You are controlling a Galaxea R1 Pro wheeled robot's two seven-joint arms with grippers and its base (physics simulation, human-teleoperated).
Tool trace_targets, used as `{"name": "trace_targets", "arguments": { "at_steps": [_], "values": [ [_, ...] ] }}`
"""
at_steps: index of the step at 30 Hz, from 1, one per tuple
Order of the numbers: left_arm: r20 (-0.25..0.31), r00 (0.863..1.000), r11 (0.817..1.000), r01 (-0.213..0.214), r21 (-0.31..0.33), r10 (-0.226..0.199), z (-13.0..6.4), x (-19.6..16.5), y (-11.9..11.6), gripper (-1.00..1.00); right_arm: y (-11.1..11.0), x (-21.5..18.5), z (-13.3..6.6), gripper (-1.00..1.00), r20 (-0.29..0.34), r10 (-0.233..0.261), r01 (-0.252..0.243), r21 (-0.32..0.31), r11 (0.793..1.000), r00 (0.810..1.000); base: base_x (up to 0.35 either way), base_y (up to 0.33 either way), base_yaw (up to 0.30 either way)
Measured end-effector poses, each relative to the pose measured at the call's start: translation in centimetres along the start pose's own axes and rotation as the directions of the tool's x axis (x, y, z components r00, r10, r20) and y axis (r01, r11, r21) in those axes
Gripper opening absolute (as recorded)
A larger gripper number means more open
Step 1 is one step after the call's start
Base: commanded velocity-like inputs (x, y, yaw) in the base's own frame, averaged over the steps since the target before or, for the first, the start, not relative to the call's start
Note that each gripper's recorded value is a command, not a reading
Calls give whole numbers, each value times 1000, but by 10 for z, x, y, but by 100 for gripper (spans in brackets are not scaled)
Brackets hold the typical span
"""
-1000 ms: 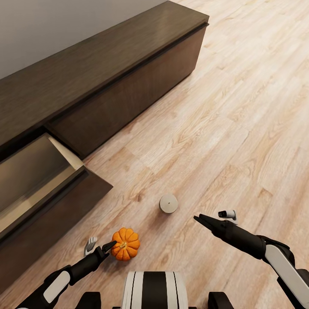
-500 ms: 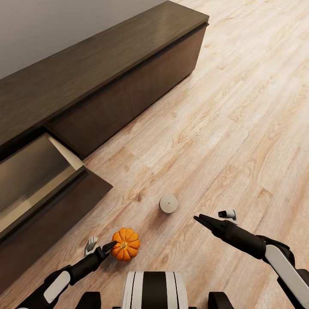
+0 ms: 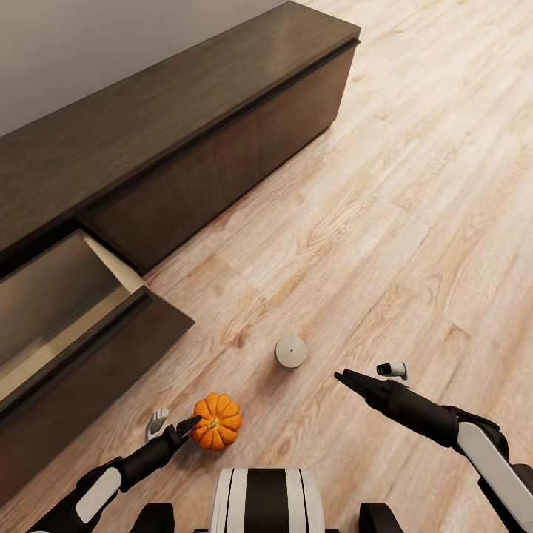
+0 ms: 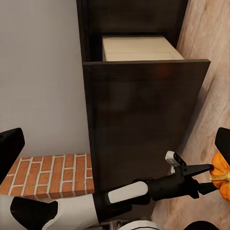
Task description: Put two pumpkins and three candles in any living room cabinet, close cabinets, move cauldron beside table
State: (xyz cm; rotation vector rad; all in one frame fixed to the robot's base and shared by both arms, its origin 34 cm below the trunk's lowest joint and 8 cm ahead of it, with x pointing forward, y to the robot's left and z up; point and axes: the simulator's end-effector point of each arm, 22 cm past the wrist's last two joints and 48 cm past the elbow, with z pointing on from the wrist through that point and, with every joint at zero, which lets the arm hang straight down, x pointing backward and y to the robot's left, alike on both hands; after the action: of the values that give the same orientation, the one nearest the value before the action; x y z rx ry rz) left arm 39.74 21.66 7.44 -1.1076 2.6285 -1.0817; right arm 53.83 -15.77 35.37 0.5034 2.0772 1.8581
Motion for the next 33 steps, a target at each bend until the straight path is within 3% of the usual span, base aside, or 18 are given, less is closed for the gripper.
{"name": "trace_targets", "arguments": {
  "at_steps": [3, 19, 23, 33],
  "values": [
    [10, 1000, 1000, -2, -24, 2, -2, -4, 1, 100, 6, -1, 0, 100, 1, -11, 11, -6, 1000, 1000, 0, 0, 0],
    [10, 1000, 1000, -5, -25, 5, -2, -4, 1, 100, 6, -2, 0, 100, 3, -11, 11, -6, 1000, 1000, 0, 0, 0],
    [0, 999, 999, -48, -15, 48, 0, 0, -1, 100, 6, -2, 0, 100, 4, -12, 12, -6, 1000, 1000, 0, 0, 0],
    [-39, 995, 994, -99, -45, 97, 4, 10, 2, 100, 6, -2, 0, 100, 4, -11, 11, -6, 1000, 1000, 0, 0, 0]
  ]
}}
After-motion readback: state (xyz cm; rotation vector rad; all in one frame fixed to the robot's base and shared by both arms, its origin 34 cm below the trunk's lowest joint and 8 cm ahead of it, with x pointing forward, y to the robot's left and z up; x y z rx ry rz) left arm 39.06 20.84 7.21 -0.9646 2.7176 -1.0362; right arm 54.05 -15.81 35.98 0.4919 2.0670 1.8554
